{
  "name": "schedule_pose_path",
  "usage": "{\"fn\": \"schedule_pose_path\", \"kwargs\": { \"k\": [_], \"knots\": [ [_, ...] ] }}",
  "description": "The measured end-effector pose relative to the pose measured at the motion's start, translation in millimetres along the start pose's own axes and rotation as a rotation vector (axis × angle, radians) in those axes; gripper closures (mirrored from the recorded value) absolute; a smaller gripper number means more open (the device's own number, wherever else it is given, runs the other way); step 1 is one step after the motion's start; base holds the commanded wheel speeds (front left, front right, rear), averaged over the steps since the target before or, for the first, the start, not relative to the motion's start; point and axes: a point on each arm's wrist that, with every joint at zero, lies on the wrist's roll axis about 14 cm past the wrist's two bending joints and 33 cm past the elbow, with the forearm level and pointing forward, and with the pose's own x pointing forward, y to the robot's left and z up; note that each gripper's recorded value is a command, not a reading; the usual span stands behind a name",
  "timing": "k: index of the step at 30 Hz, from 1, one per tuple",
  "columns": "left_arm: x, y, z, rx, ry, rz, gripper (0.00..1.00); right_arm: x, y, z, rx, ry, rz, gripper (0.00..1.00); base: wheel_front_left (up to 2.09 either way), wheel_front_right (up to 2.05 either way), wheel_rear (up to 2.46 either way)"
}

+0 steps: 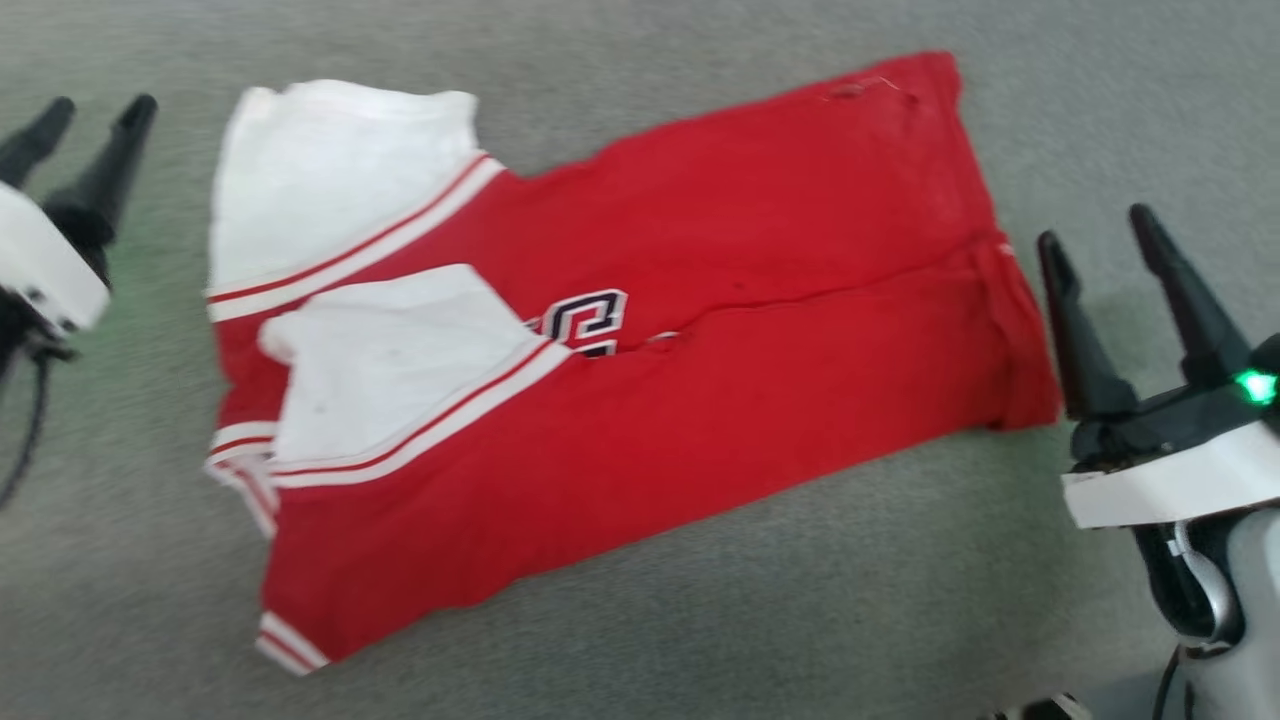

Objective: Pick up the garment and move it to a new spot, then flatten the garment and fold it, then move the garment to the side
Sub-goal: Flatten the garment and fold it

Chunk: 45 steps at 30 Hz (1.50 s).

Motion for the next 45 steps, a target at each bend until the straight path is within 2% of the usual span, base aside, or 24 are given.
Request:
{"fn": "schedule_pose_path", "kwargs": {
  "k": [7, 14, 17, 18, 19, 21, 27, 29, 33, 36, 38, 40, 43, 45],
  "knots": [
    [46.5, -0.1, -25.7, 0.027, 0.31, -0.014, 0.0, -6.5, -14.4, -12.6, -0.013, 0.036, -0.049, 0.0, 0.0, 0.0, 0.0],
    [58.8, -16.7, -51.7, -0.073, 0.599, -0.074, 0.0, -6.1, -16.0, -20.7, -0.017, 0.06, -0.056, 0.0, 0.0, 0.0, 0.0],
    [57.2, -23.1, -57.6, -0.05, 0.679, -0.11, 0.01, -2.5, -15.2, -21.4, -0.02, 0.065, -0.051, 0.0, 0.0, 0.0, 0.0],
    [56.8, -24.7, -58.9, -0.044, 0.693, -0.119, 0.18, -0.9, -14.2, -21.9, -0.02, 0.067, -0.047, 0.0, 0.0, 0.0, 0.0],
    [57.1, -26.2, -60.1, -0.043, 0.699, -0.127, 0.55, 0.6, -13.3, -23.3, -0.021, 0.073, -0.042, 0.0, 0.0, 0.0, 0.0],
    [58.4, -28.2, -60.0, -0.038, 0.699, -0.138, 1.0, 2.8, -11.0, -28.7, -0.025, 0.099, -0.028, 0.0, 0.0, 0.0, 0.0],
    [63.0, -32.2, -64.5, -0.007, 0.672, -0.154, 1.0, 17.0, -5.5, -48.6, -0.019, 0.22, 0.021, 0.0, 0.0, 0.0, 0.0],
    [62.5, -33.1, -64.8, -0.008, 0.663, -0.161, 1.0, 23.7, -4.7, -59.3, -0.038, 0.3, 0.053, 0.0, 0.0, 0.0, 0.0],
    [60.5, -36.1, -66.0, 0.001, 0.642, -0.181, 1.0, 54.8, -1.8, -59.1, -0.071, 0.387, 0.12, 0.0, 0.0, 0.0, 0.0],
    [58.8, -39.4, -66.7, -0.003, 0.626, -0.195, 1.0, 78.7, -4.8, -58.8, -0.105, 0.477, 0.15, 0.0, 0.0, 0.0, 0.0],
    [57.4, -41.3, -66.9, -0.008, 0.616, -0.204, 1.0, 93.8, -2.8, -58.5, -0.078, 0.52, 0.163, 0.0, 0.0, 0.0, 0.0],
    [56.0, -42.1, -67.2, -0.009, 0.607, -0.21, 1.0, 108.5, -6.4, -57.7, -0.116, 0.578, 0.17, 0.0, 0.0, 0.0, 0.0],
    [54.4, -41.6, -67.4, -0.01, 0.583, -0.211, 1.0, 114.0, -6.1, -74.8, -0.143, 0.723, 0.189, 0.0, 0.0, 0.0, 0.0],
    [54.0, -42.4, -67.3, -0.01, 0.567, -0.213, 1.0, 122.9, -6.1, -77.8, -0.148, 0.757, 0.189, 0.0, 0.0, 0.0, 0.0]
  ]
}}
